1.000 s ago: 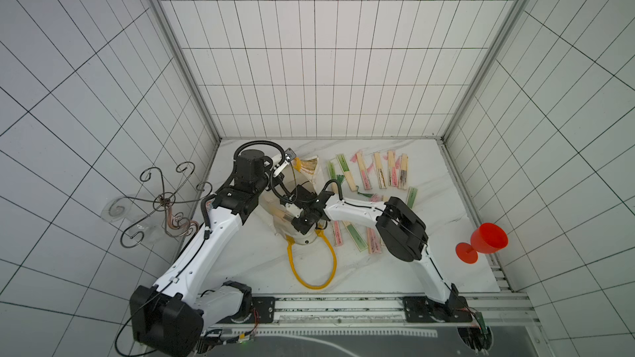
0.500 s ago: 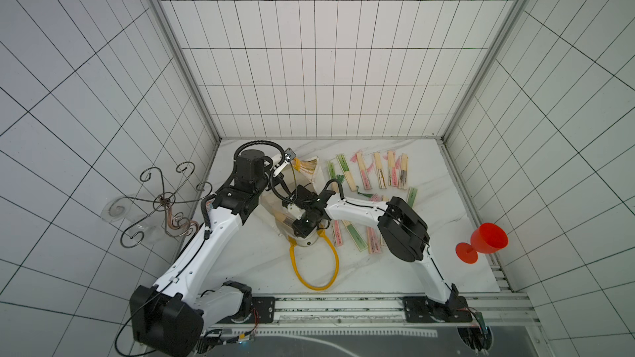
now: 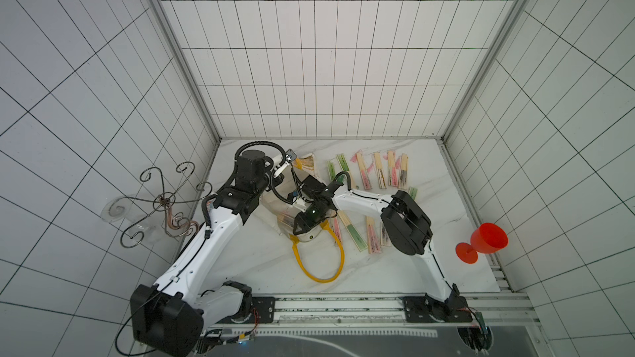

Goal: Take out the folding fans from the tote bags
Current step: Pick up the folding fan from the canvas bag.

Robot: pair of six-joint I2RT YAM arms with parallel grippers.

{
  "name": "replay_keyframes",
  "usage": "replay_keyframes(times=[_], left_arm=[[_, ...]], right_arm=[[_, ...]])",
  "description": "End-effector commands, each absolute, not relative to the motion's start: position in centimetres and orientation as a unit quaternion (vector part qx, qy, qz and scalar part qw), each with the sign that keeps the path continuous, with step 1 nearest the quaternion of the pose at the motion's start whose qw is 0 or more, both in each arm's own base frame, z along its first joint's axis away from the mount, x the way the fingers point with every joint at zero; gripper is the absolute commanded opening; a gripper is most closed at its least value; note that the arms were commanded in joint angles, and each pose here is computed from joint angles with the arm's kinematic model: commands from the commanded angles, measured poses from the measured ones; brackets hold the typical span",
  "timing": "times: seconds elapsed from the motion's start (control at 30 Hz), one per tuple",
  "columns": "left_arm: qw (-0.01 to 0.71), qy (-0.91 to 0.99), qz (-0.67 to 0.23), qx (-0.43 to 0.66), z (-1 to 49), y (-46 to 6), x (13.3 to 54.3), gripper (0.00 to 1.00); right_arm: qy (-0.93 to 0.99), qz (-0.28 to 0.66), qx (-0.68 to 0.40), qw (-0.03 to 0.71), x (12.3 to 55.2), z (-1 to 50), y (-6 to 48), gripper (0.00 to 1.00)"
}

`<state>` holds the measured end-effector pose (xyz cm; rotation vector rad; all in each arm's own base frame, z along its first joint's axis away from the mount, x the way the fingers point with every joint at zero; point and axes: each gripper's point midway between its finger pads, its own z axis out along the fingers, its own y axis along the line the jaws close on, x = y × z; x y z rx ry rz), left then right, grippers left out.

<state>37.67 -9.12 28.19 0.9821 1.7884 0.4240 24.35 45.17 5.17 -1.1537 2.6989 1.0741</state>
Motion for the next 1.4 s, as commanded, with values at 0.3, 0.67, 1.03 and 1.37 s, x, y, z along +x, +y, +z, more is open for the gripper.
replay_keyframes(times=[0.3, 0.67, 1.03, 1.37], left_arm=[[0.515, 0.736, 0.195, 0.393, 29.0, -8.5, 38.3, 0.00], [0.510, 0.743, 0.210, 0.379, 29.0, -7.9, 38.8, 0.00], [0.515, 0.759, 0.257, 0.304, 30.9, -5.4, 40.2, 0.00], [0.531, 0.782, 0.263, 0.194, 33.9, -2.7, 41.2, 0.00]], right_arm=[[0.889, 0.334, -0.310, -0.041, 24.3, 2.4, 43.8, 0.23], [0.888, 0.324, -0.323, 0.044, 25.8, 8.1, 43.2, 0.04], [0.897, 0.306, -0.302, 0.102, 24.7, 12.4, 38.9, 0.00], [0.904, 0.307, -0.262, 0.141, 24.0, 15.7, 33.2, 0.00]])
